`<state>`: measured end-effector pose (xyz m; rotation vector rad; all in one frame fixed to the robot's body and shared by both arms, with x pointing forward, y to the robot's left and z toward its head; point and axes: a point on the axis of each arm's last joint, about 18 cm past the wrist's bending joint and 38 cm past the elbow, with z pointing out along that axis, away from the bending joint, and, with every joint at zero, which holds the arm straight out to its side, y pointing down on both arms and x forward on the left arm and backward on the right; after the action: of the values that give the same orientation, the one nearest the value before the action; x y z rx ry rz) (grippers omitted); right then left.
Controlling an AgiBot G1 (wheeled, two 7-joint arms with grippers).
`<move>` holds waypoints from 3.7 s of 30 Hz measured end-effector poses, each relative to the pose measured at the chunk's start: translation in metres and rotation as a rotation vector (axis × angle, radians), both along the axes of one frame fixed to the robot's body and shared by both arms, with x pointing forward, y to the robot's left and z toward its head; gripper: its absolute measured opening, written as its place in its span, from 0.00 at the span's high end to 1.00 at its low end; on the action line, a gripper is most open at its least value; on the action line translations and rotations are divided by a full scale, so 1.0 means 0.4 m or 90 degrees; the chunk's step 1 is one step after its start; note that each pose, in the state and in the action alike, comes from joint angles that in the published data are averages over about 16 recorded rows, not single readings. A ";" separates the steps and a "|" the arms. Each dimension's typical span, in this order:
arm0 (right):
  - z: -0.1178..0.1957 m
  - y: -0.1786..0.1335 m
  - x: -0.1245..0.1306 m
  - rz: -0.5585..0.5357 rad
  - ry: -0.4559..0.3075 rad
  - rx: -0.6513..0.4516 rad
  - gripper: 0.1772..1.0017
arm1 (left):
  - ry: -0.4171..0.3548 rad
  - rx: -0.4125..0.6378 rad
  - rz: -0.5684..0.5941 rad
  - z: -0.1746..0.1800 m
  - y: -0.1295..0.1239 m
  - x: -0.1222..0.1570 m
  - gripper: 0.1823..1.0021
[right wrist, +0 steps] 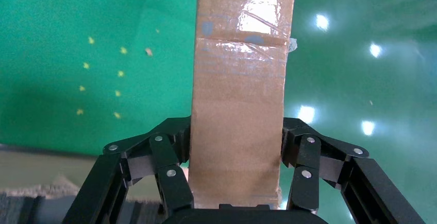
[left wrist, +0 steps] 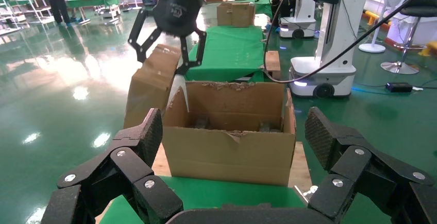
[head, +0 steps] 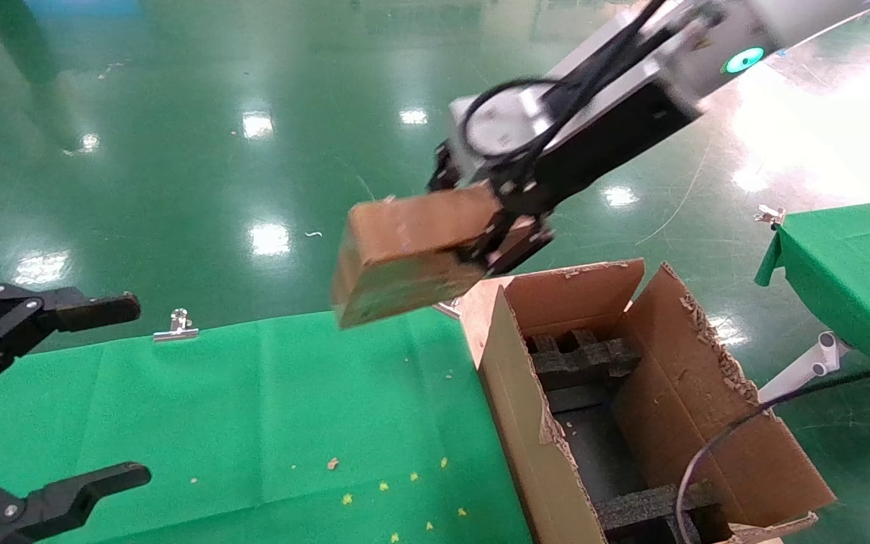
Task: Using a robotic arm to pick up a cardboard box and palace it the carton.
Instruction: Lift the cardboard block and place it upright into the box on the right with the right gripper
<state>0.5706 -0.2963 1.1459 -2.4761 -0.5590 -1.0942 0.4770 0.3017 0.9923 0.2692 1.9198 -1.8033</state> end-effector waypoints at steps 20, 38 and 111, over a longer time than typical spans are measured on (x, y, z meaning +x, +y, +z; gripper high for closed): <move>-0.043 -0.363 -0.142 -0.261 0.059 0.001 0.81 | 0.000 0.000 0.000 0.000 0.000 0.000 0.00; -0.269 -0.633 -0.180 -0.513 0.181 0.341 0.82 | 0.000 0.000 0.000 0.000 0.000 0.000 0.00; -0.581 -0.639 -0.001 -0.900 0.171 0.600 0.86 | 0.000 0.000 0.000 0.000 0.000 0.000 0.00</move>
<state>0.5703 -0.5517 0.9133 -1.7950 1.6229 -0.9400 0.4771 0.3018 0.9923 0.2685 1.9194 -1.8038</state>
